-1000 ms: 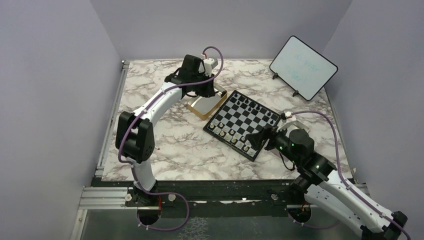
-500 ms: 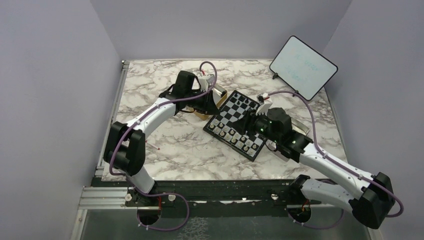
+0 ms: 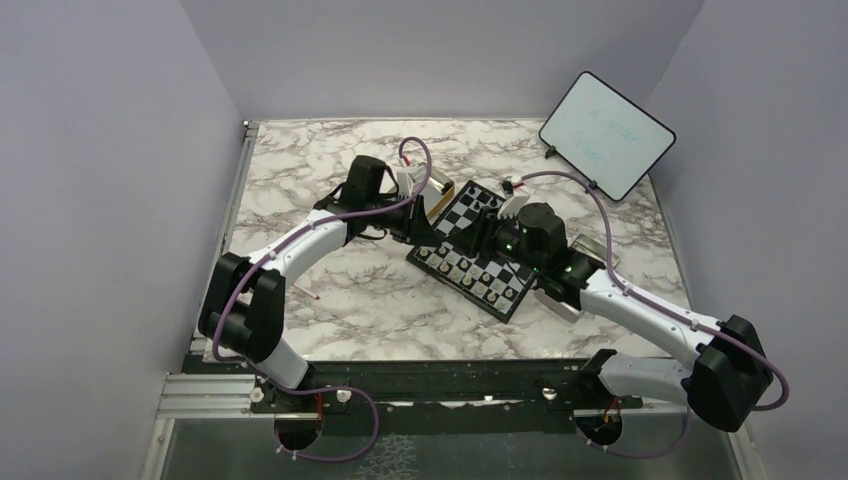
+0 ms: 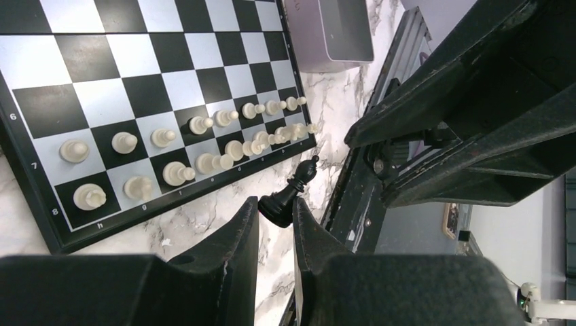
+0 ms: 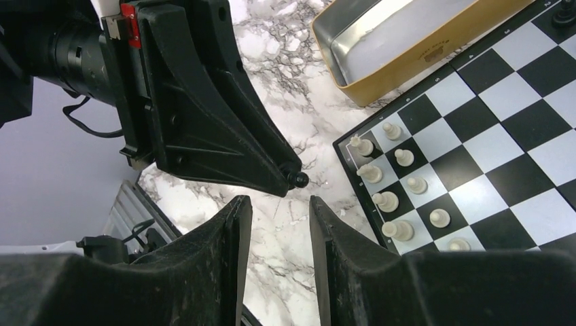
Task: Set up the chess pieces on the board
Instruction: Place the chess piece on the chessboard.
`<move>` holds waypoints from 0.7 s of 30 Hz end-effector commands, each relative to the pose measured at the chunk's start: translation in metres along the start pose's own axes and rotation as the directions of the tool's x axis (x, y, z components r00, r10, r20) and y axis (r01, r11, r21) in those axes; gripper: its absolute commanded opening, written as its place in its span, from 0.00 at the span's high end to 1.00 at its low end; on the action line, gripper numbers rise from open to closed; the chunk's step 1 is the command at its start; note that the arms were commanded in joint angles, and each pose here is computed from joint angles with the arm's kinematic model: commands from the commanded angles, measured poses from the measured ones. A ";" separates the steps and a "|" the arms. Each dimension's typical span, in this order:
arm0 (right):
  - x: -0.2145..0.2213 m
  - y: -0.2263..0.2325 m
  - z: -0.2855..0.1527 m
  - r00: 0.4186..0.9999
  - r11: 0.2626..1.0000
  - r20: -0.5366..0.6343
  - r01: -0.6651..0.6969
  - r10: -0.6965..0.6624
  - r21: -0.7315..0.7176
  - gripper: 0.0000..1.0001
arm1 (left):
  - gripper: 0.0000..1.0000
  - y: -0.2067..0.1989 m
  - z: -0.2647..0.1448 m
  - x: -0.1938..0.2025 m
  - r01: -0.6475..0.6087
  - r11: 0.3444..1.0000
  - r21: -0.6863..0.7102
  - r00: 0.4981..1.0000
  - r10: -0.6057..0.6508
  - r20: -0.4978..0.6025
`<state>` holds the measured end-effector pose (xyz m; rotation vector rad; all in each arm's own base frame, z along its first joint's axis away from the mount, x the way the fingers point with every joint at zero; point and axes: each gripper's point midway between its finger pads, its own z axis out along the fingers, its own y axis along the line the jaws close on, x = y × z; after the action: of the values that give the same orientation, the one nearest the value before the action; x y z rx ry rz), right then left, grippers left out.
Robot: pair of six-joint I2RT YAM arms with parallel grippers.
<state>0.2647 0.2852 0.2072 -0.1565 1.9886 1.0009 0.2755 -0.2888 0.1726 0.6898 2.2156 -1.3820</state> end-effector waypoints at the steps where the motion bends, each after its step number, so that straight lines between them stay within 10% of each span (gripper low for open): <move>1: -0.020 0.016 0.006 0.999 0.999 0.040 0.009 -0.007 -0.050 0.60 | 0.88 -0.022 -0.005 -0.006 -0.063 0.995 0.079 0.998 0.061 0.032; 21: 0.001 0.006 0.029 0.999 0.999 -0.040 -0.037 0.036 -0.029 0.72 | 0.88 -0.028 -0.006 -0.003 -0.073 0.990 0.117 0.997 0.069 0.032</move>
<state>0.2766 0.3014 0.1853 -0.1488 2.0652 1.0051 0.2660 -0.2913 0.1763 0.7192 2.1729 -1.4548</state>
